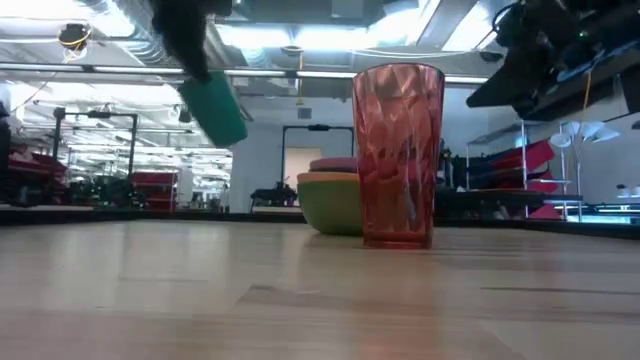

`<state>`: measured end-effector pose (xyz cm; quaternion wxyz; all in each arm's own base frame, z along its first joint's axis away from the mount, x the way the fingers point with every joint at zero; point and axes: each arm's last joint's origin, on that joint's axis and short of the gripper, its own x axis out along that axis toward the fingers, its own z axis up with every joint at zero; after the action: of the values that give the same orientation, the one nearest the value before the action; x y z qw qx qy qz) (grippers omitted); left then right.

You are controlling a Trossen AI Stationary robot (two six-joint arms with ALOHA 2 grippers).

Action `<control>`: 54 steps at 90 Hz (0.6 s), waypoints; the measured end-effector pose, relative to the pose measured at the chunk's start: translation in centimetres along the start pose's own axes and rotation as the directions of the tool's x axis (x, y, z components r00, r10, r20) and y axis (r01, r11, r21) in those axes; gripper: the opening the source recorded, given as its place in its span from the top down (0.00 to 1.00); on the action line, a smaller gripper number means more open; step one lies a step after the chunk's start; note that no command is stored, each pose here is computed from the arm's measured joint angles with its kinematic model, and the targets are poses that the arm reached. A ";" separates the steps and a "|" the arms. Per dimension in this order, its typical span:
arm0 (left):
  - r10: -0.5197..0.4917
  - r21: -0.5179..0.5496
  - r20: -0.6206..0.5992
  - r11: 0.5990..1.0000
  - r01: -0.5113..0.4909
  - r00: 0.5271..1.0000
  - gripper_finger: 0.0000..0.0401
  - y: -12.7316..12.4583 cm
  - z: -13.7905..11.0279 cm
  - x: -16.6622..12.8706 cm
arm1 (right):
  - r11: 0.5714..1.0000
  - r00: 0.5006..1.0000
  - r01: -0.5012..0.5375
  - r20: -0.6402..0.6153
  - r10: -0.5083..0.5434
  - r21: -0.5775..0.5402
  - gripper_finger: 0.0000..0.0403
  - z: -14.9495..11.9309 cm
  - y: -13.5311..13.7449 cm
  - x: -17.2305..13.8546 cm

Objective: Nest bowls inside each other
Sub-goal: Stack the green cup on top of the red cup

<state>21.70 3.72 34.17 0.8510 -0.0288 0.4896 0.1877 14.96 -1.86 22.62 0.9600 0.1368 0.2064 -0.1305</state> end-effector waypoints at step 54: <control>-0.130 0.237 -0.007 0.963 0.128 0.991 1.00 -2.3 7.2 -1.6 | 1.000 1.000 -0.015 0.001 0.015 -0.011 1.00 0.2 -0.7 0.1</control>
<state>27.73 2.79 39.00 0.8608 0.0420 0.5020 0.0720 14.90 -2.57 22.64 0.9618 0.1332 0.2054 -0.1221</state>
